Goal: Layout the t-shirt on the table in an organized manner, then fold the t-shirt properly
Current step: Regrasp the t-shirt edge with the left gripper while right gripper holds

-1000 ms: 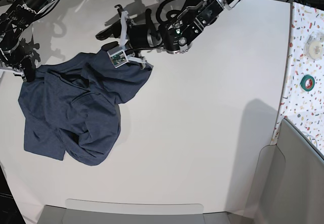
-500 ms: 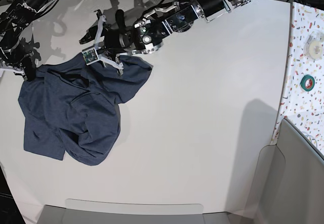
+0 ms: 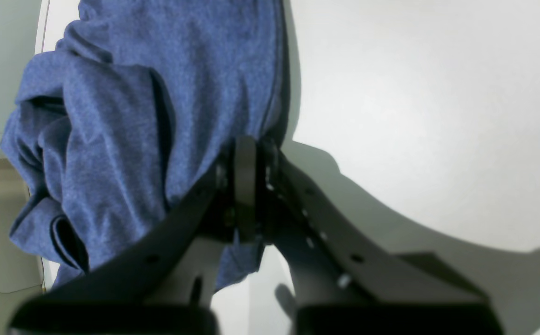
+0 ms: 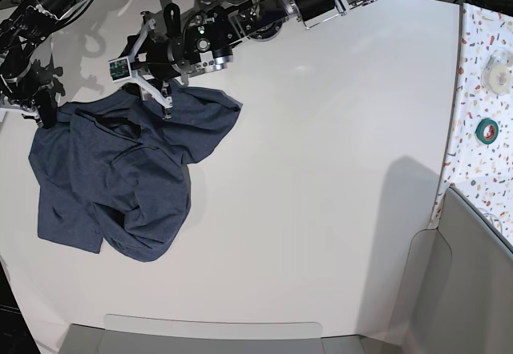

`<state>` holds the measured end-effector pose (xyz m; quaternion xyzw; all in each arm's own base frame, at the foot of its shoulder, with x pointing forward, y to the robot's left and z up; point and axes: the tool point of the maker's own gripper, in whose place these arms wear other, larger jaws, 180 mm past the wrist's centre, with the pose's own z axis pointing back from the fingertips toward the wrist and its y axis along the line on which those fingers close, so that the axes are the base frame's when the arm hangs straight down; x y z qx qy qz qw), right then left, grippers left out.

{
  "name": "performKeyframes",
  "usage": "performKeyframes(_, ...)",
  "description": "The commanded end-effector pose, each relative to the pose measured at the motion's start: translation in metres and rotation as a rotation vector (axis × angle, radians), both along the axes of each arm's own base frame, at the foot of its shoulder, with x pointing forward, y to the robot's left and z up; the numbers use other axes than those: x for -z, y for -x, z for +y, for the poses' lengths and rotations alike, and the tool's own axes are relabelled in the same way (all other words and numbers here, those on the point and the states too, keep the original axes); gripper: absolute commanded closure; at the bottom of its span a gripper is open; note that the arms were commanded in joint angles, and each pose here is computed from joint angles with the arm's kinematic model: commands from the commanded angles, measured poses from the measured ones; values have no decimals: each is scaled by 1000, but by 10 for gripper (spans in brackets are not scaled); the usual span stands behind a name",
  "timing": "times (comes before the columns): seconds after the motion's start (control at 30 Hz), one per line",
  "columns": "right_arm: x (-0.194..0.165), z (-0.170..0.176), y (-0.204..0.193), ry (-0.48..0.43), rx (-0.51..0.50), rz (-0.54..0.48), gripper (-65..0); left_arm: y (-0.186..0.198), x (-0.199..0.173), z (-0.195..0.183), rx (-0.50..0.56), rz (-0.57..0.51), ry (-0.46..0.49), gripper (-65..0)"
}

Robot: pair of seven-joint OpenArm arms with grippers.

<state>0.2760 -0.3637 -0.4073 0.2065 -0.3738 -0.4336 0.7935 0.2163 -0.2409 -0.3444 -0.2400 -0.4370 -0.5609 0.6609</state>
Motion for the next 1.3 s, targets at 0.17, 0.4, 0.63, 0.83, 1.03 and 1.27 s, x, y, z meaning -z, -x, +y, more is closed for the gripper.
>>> performKeyframes(0.17,29,11,27,-39,-24,157,0,-11,0,-13,8,-108,-10,-240)
performKeyframes(0.4,29,10,27,-39,-21,157,0,-21,24,-4,-20,-167,-77,-240)
performKeyframes(0.63,29,11,27,-39,-23,157,0,-33,31,4,-80,-189,-100,-240)
performKeyframes(0.83,29,11,27,-39,-23,157,0,-37,37,9,-80,-231,-141,-240)
performKeyframes(1.03,31,10,31,-40,-21,166,0,-45,39,15,-102,-291,-180,-240)
performKeyframes(1.27,32,10,32,-40,-21,169,0,-47,39,17,-90,-352,-218,-240)
